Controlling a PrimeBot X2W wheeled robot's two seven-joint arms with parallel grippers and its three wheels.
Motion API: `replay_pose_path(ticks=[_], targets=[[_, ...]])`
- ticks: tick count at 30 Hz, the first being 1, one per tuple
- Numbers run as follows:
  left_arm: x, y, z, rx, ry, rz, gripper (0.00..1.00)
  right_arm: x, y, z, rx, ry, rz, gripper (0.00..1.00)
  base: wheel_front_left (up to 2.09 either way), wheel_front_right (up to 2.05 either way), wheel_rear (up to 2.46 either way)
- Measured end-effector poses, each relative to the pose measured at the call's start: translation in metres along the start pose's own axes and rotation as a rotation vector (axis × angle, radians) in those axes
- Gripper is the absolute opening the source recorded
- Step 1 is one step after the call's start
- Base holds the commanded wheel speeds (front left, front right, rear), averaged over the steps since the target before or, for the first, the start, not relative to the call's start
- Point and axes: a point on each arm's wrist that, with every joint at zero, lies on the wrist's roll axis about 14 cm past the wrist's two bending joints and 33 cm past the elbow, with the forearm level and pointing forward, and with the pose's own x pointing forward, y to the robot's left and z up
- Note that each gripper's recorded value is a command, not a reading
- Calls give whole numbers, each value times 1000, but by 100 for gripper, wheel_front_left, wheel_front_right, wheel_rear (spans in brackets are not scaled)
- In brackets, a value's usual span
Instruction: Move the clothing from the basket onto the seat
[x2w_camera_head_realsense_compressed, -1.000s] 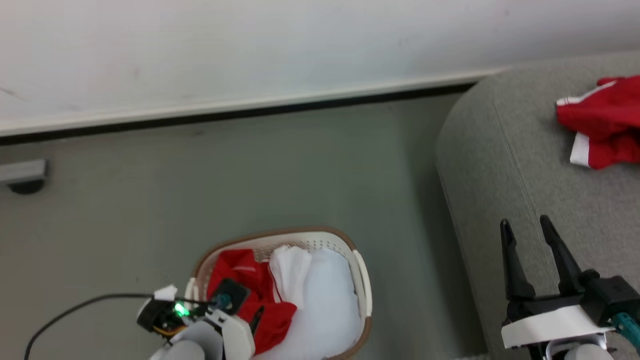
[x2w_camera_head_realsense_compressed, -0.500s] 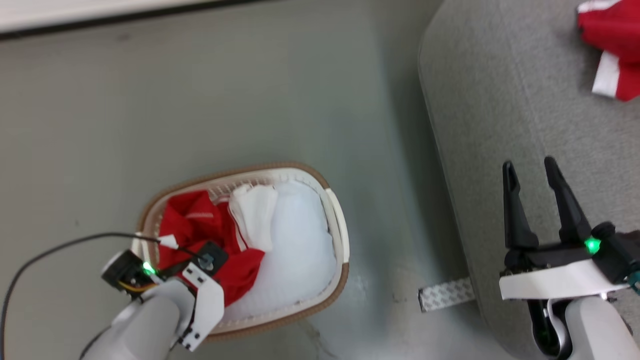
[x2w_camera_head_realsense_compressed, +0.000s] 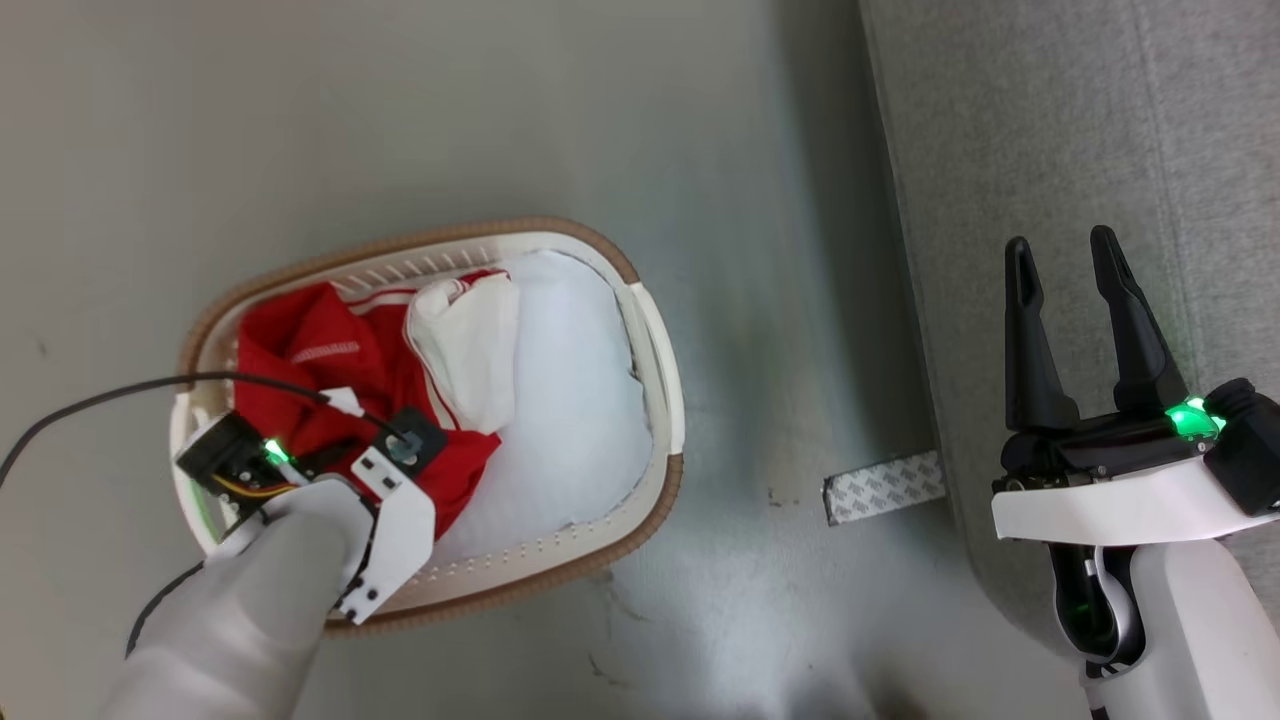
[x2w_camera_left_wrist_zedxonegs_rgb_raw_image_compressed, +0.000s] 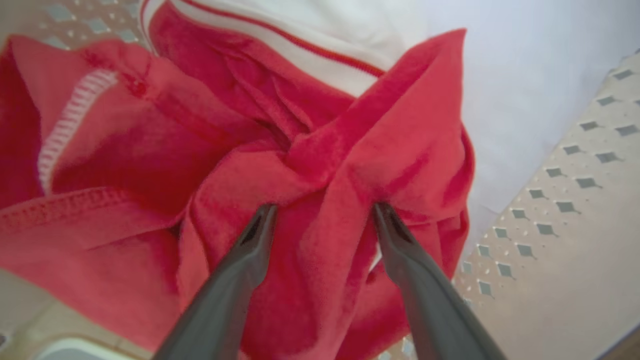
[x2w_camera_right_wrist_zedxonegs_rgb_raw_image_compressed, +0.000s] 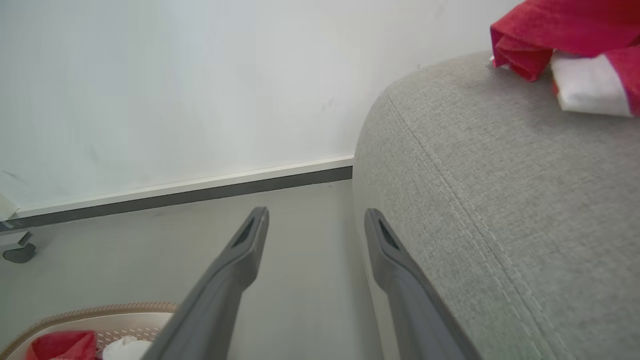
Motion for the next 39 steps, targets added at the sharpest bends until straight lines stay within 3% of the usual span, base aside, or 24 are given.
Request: replay_pose_path(ticks=[2, 3, 4, 5, 17, 39], targets=[[7, -6, 1, -8, 2, -20, 100, 0, -4, -8, -1, 18, -9, 100, 0, 0, 0], [9, -10, 0, -9, 6, -30, 67, 0, -5, -10, -1, 24, -12, 100, 0, 0, 0], [11, -13, 0, -12, 8, -39, 18, 0, -6, -12, -1, 28, -16, 100, 0, 0, 0], [12, -15, 0, -19, 10, -46, 0, -1, -7, -12, -2, 30, -19, 100, 0, 0, 0], [-33, -22, 43, -226, -154, -9, 0, -20, -9, 16, 3, -15, -45, 100, 0, 0, 0], [-236, 20, 106, -467, -671, 360, 0, -114, 48, 75, -10, -144, 82, 100, 0, 0, 0]])
